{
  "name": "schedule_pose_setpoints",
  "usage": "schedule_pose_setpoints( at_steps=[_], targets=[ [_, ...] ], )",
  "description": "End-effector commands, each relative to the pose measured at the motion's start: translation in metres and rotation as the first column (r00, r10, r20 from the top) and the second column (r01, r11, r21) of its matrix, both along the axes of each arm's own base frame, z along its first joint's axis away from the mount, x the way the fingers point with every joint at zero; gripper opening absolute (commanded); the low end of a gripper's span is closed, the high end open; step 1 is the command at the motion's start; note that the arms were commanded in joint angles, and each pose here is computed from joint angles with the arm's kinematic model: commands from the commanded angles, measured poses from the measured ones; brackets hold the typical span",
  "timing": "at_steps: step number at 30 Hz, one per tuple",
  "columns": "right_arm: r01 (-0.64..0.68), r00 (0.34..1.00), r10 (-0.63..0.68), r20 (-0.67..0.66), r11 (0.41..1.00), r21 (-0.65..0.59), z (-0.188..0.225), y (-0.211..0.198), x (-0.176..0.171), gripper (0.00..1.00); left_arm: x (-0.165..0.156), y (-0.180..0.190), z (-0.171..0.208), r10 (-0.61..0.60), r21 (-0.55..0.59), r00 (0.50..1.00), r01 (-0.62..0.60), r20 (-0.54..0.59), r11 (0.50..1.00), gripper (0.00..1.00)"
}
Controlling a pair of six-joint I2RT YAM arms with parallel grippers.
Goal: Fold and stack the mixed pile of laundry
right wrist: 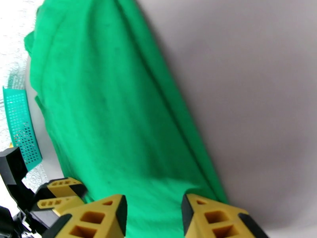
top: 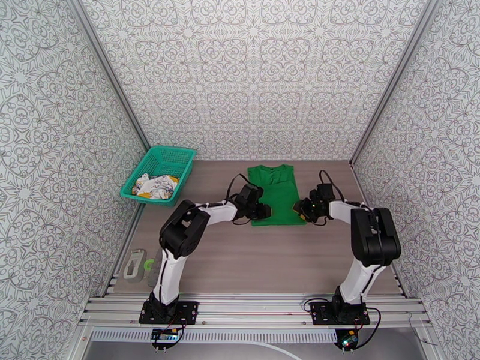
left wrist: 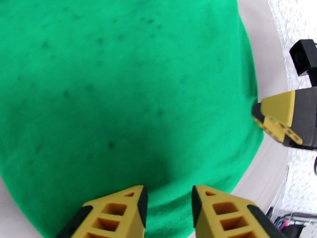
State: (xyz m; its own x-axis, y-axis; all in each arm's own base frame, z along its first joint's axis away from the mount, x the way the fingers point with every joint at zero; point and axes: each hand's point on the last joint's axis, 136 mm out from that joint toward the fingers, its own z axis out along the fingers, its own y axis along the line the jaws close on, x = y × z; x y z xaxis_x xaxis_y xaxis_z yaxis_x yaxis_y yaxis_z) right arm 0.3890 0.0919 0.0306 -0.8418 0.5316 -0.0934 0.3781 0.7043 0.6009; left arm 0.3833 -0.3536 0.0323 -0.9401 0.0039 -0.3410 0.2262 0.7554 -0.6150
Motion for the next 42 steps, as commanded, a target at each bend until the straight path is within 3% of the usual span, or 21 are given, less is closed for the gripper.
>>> schedule_pose_setpoints(
  at_steps=[1,8,15,20,26,29,34,42],
  targets=[
    [-0.008,0.990,-0.007,-0.144,0.995,-0.103,-0.021,-0.015,-0.049,0.44,-0.035,0.042,-0.021,-0.056,0.125,0.993,0.069,-0.105,0.990,0.36],
    [-0.031,0.995,0.025,-0.096,0.997,-0.068,0.001,-0.010,-0.069,0.45,-0.060,0.023,0.018,-0.171,0.094,0.984,0.175,-0.058,0.980,0.49],
    [-0.052,0.995,0.044,-0.086,0.994,-0.099,0.033,-0.017,-0.088,0.51,-0.050,0.043,0.068,0.009,0.088,0.999,-0.014,0.048,0.996,0.53],
    [-0.017,0.993,0.023,-0.112,0.999,0.052,0.031,-0.001,-0.099,0.52,-0.069,0.077,0.046,0.156,0.086,0.988,-0.154,-0.014,0.984,0.57],
    [0.104,0.987,-0.078,-0.143,0.977,0.187,0.018,0.012,-0.080,0.49,-0.079,0.090,0.012,0.265,0.066,0.959,-0.259,-0.100,0.964,0.63],
    [0.151,0.979,-0.124,-0.160,0.974,0.170,0.010,0.008,-0.072,0.48,-0.075,0.087,0.004,0.312,0.028,0.942,-0.312,-0.124,0.950,0.67],
    [0.183,0.969,-0.150,-0.196,0.970,0.162,-0.006,0.008,-0.066,0.48,-0.066,0.074,-0.008,0.347,0.001,0.924,-0.352,-0.161,0.936,0.66],
    [0.206,0.963,-0.182,-0.200,0.973,0.104,-0.019,-0.001,-0.066,0.44,-0.053,0.049,-0.019,0.357,-0.029,0.914,-0.369,-0.190,0.929,0.51]
  ],
)
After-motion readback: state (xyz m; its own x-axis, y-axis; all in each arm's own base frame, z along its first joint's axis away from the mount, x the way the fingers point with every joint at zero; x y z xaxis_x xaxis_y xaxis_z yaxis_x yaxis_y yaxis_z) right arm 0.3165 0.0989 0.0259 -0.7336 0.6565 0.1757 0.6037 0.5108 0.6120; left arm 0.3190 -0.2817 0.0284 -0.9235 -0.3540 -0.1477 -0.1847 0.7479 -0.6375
